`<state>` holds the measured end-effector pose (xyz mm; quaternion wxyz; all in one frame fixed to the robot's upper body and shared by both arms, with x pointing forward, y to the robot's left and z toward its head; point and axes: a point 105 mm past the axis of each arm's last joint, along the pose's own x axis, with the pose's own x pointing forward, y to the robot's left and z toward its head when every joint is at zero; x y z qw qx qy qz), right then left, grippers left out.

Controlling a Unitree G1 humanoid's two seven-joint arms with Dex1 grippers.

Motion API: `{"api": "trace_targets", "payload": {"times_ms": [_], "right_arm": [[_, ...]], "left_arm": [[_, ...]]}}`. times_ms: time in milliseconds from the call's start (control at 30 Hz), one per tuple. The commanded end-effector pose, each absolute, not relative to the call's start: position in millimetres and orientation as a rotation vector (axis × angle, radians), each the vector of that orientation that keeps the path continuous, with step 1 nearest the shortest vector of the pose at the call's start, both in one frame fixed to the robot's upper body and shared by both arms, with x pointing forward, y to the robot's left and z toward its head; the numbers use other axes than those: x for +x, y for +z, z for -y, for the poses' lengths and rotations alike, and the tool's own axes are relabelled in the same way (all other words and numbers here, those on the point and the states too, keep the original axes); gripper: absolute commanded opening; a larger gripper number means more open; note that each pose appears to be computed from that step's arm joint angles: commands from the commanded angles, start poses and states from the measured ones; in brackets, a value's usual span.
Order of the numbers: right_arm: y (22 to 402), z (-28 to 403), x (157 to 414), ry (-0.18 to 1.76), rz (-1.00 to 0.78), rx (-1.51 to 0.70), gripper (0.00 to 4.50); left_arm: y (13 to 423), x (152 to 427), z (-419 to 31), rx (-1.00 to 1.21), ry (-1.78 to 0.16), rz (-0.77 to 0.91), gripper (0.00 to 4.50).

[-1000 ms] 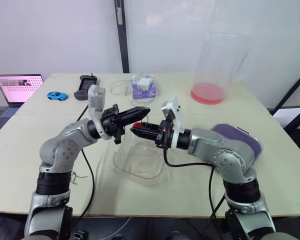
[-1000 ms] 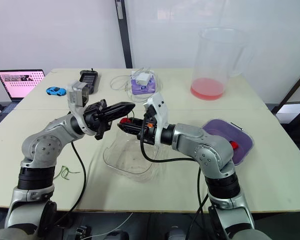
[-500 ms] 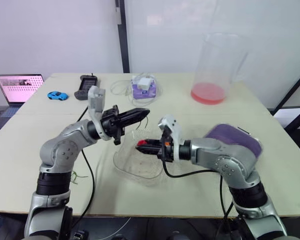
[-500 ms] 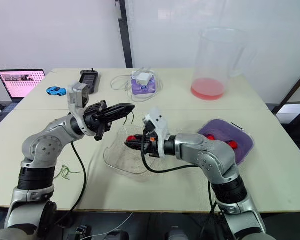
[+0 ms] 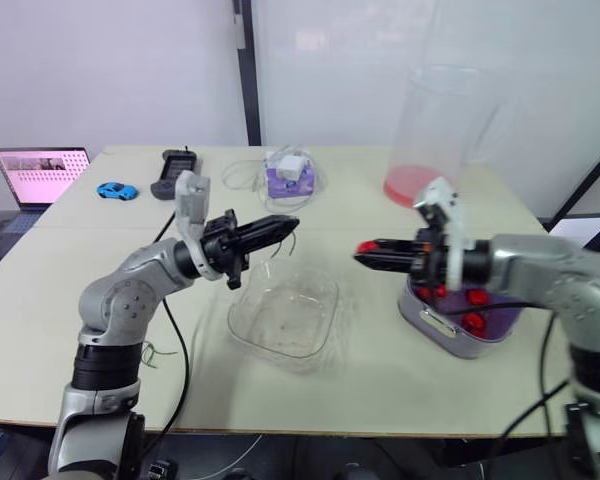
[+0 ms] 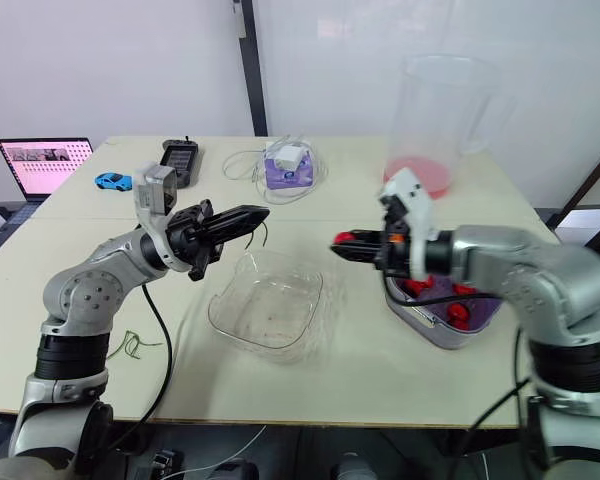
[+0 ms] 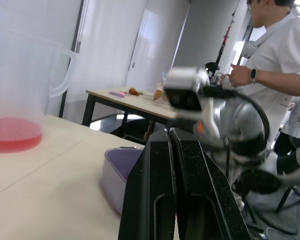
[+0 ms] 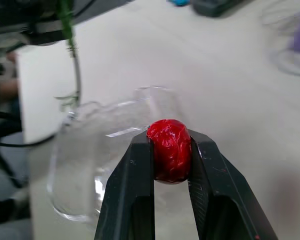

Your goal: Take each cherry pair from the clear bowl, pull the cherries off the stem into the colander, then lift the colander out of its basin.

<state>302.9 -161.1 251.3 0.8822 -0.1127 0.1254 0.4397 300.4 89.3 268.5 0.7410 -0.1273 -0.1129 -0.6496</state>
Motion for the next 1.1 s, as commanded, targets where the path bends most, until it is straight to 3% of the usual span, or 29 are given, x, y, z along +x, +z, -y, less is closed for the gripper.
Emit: {"api": "trace_targets", "payload": {"times_ms": [33, 200, 367, 633, 667, 800, 900, 1100], "right_arm": [[259, 225, 311, 0.724, -0.325, -0.390, 0.44], [230, 274, 309, 0.627, -0.506, -0.497, 0.44], [213, 283, 309, 0.622, -0.548, -0.502, 0.44], [221, 284, 308, 0.619, -0.536, -0.504, 4.26], [230, 288, 306, 0.613, -0.528, -0.538, 4.46], [278, 271, 301, 0.692, -0.368, -0.488, 4.46], [311, 232, 294, 0.875, -0.216, -0.414, 4.46], [340, 149, 267, 1.292, -0.060, -0.351, 4.46]], "left_arm": [[279, 297, -97, -0.251, -1.410, 0.304, 0.00], [277, 298, -99, -0.243, -1.398, 0.301, 0.00], [276, 297, -99, -0.241, -1.391, 0.299, 0.00], [276, 296, -101, -0.237, -1.384, 0.298, 0.00], [277, 296, -101, -0.235, -1.383, 0.296, 0.00], [278, 295, -104, -0.214, -1.372, 0.290, 0.00], [278, 298, -115, -0.138, -1.308, 0.272, 0.00], [281, 302, -162, 0.057, -1.094, 0.190, 0.00]]}}
